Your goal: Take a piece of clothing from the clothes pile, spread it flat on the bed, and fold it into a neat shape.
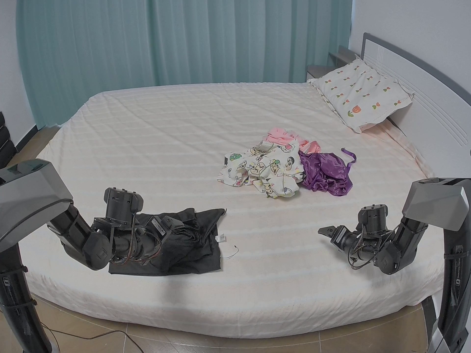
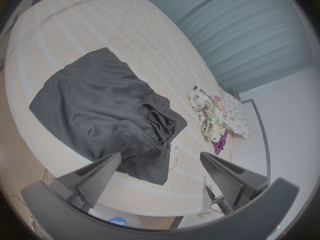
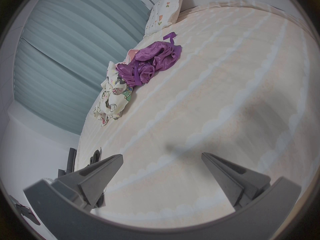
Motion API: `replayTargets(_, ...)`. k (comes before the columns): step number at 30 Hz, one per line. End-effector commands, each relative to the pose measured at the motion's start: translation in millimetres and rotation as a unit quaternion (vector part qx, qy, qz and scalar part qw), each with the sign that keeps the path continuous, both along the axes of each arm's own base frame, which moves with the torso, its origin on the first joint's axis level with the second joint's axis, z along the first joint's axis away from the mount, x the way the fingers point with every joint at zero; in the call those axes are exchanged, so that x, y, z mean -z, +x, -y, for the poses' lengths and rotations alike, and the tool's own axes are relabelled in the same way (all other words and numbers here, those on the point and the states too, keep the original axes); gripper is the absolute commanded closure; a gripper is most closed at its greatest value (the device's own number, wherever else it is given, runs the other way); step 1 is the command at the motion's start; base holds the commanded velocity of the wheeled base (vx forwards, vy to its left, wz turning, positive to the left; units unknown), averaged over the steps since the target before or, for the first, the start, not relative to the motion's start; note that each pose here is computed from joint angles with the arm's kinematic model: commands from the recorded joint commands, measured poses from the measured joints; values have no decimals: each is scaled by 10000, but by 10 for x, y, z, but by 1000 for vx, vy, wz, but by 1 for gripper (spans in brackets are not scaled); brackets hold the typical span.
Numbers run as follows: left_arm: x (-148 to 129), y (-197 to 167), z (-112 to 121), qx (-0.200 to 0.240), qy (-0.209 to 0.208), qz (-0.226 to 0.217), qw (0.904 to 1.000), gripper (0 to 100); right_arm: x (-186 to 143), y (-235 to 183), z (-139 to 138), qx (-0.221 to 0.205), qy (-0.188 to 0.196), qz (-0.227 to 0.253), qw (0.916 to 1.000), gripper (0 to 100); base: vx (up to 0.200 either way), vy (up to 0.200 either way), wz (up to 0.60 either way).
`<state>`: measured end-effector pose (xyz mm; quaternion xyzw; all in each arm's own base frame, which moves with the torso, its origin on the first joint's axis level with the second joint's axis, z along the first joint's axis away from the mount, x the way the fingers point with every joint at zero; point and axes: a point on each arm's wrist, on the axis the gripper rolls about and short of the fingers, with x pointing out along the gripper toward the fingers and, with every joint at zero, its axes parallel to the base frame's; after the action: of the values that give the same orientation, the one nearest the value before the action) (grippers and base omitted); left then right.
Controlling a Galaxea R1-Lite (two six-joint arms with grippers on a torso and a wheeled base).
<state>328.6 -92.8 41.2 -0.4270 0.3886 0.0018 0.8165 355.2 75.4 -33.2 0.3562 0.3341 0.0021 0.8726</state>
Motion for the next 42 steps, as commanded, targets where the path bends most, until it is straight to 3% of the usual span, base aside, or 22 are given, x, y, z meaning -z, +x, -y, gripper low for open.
replayTargets(1,127,-24,-105,-180,-45,-213,9996,0,14,-4,-21,-31,0,-15,10000,0,0,0,0)
replayTargets(6,104,5,-238,-244,-174,-203,9993,0,18,-15,-70,-103,-16,-10,9999,0,0,0,0)
replayTargets(12,85,44,-518,-505,-333,-202,9980,0,-9,-6,-99,-105,-2,128,9999,0,0,200,0)
replayTargets(26,99,107,-849,-784,-522,-170,9954,0,-185,-62,-281,-265,25,469,9985,0,0,200,0)
replayTargets(31,105,111,-914,-830,-569,-163,9948,0,-347,-114,-457,-499,122,665,9965,0,0,200,0)
replayTargets(42,160,93,-948,-753,-667,-269,9946,0,-398,-41,-1261,-1266,258,922,9873,0,0,200,0)
